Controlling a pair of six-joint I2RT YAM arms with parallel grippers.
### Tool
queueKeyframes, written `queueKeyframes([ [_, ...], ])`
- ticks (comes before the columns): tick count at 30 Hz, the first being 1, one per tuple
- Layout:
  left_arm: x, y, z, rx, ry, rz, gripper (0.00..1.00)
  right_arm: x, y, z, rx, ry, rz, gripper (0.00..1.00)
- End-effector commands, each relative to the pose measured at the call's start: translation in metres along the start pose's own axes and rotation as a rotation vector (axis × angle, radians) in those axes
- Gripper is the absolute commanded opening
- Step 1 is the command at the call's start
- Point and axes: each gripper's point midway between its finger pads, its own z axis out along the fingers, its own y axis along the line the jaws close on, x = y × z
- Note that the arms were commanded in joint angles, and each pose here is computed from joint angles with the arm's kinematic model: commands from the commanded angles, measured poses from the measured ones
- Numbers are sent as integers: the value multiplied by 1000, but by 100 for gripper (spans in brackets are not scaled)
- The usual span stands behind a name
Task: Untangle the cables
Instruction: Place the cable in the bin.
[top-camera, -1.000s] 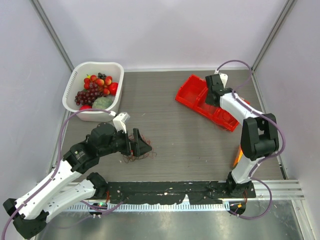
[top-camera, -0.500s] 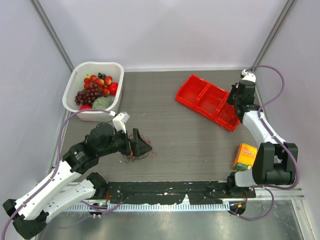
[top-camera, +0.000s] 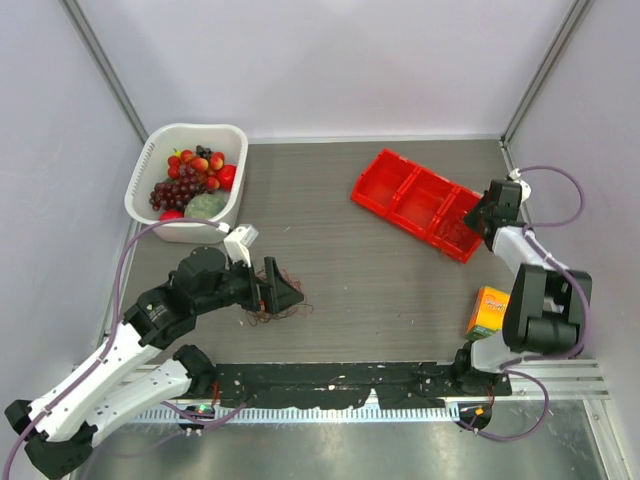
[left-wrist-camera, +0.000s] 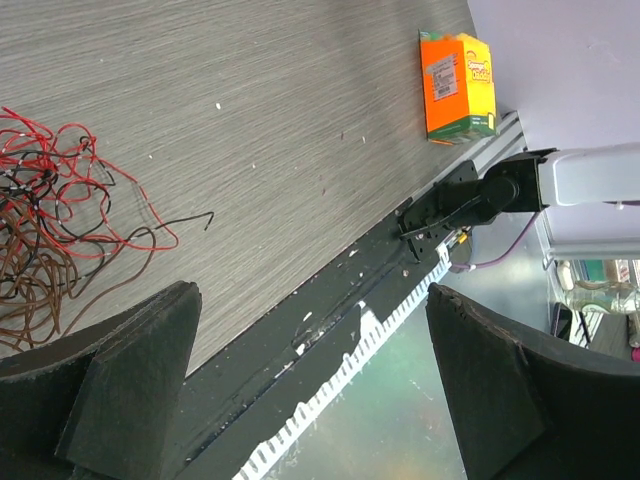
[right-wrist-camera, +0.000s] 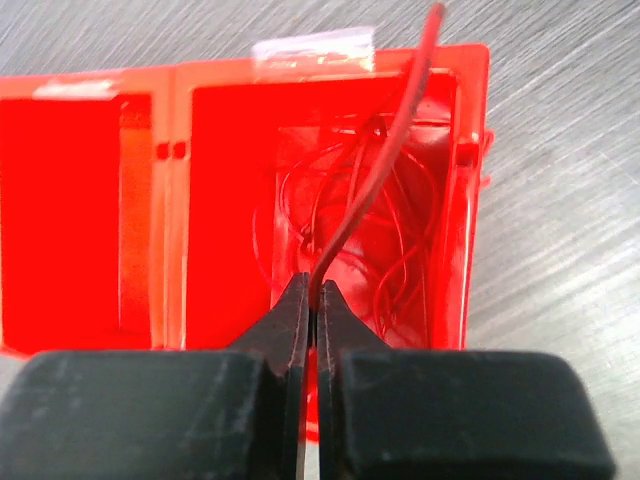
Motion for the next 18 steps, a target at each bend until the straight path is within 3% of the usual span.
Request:
queueKeyframes([
  [1, -7, -10, -7, 41, -34, 6, 100, 0, 13, 24, -34, 123, 150, 1],
  [8, -6, -7, -11, 30, -41, 4, 100, 14, 3, 50, 47, 240, 159, 1],
  [15, -6, -9, -5, 39, -28, 3, 100, 27, -6, 68, 155, 307, 23, 1],
  [18, -6, -10, -5, 44, -28, 6, 99, 36, -4, 67, 184, 339, -25, 6],
])
